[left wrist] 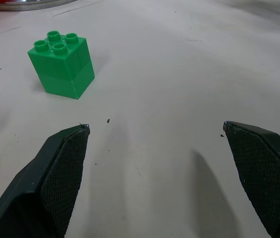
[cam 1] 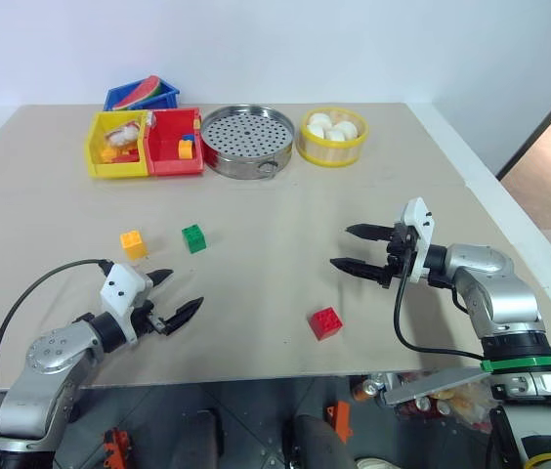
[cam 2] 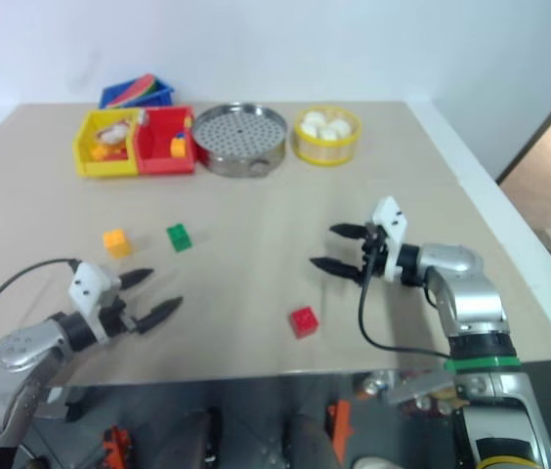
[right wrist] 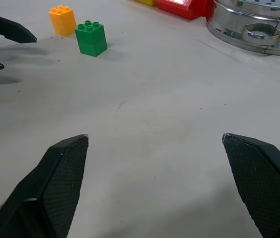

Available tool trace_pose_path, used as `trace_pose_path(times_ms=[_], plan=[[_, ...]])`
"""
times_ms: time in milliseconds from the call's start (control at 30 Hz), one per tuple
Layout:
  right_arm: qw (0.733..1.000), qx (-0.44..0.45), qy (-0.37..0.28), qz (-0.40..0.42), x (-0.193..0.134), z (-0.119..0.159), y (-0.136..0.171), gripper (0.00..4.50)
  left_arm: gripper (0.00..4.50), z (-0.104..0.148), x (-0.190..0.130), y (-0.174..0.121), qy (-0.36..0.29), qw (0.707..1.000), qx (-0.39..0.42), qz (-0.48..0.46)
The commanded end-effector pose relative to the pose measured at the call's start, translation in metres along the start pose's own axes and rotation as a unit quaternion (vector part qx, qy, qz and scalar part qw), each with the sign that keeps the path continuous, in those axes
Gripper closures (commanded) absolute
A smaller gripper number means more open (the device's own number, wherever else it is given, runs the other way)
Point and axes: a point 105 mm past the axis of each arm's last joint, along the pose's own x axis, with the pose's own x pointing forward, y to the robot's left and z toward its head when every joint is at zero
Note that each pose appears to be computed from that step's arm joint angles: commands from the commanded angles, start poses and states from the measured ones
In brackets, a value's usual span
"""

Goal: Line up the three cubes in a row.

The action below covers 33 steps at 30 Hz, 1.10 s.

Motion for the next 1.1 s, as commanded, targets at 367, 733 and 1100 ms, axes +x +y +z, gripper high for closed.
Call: trace_pose_path(times_ms=[367, 733, 1100], plan=[[0.999, -0.037, 0.0, 0.002, 0.0, 0.01, -0.004, 0.0, 0.03, 0.025, -0.006, -0.007, -0.039, 0.999, -0.004, 0.003], [0.999, -0.041, 0.005, 0.003, -0.004, 0.006, -0.004, 0.0, 0.03, 0.024, -0.022, -0.025, -0.025, 1.0, -0.016, 0.011], [0.999, -0.051, 0.004, 0.015, -0.001, 0.008, -0.002, 0.0, 0.03, 0.038, -0.019, -0.053, -0.027, 0.993, 0.033, -0.11]])
